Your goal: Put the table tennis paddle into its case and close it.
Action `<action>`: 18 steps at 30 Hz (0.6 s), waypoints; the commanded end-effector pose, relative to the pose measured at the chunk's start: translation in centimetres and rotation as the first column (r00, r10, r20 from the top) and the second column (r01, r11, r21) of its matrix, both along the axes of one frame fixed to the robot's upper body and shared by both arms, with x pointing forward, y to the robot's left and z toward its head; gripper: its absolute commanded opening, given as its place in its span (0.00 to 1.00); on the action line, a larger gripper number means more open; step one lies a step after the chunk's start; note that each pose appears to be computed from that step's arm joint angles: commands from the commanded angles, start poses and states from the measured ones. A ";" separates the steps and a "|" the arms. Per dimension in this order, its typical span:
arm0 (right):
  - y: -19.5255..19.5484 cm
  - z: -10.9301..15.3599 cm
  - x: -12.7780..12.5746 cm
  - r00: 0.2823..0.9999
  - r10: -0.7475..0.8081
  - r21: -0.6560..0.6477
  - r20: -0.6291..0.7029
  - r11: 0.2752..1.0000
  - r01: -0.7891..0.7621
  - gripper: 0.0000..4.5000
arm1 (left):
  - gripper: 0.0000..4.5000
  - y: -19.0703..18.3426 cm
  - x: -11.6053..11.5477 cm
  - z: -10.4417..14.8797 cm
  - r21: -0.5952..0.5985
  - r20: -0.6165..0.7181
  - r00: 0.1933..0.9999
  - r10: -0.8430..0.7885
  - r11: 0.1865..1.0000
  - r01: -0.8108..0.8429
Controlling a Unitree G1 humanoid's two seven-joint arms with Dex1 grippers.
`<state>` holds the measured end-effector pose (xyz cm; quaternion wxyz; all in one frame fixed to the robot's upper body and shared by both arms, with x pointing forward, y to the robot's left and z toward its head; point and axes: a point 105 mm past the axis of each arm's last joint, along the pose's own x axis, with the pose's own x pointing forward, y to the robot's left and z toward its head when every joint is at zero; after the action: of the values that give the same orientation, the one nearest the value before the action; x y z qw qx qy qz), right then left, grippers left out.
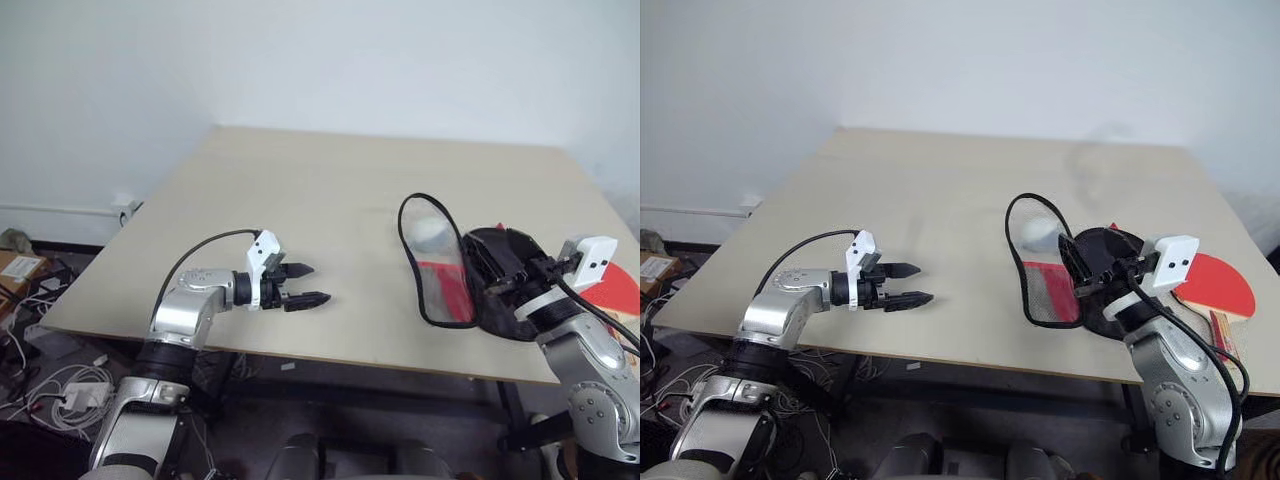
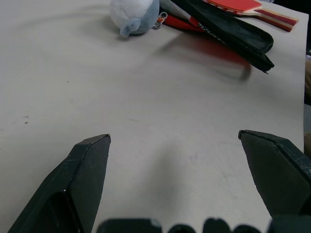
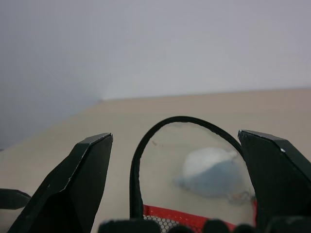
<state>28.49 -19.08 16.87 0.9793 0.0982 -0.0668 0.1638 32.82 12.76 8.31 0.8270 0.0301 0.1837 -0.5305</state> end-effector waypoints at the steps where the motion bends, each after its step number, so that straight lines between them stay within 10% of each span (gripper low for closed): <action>1: -1.0 1.4 0.1 0.999 -0.034 -0.008 0.042 0.999 0.035 1.00 | 1.00 -0.9 -0.8 1.2 -0.005 0.038 0.998 -0.042 0.999 0.042; 12: -7.9 -0.2 1.3 0.950 -0.271 -0.011 -0.155 0.962 0.273 1.00 | 1.00 -3.0 -0.9 2.6 -0.042 0.050 0.994 -0.094 0.995 0.096; 18: -16.2 -4.5 0.1 0.741 -0.514 -0.126 -0.433 0.848 0.515 1.00 | 1.00 -4.7 -1.5 1.4 -0.066 0.021 0.993 -0.120 0.990 0.121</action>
<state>29.09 -33.06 11.84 0.9795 0.1119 0.1350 -0.0990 31.43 9.12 8.80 0.8016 0.0122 0.1772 -0.5709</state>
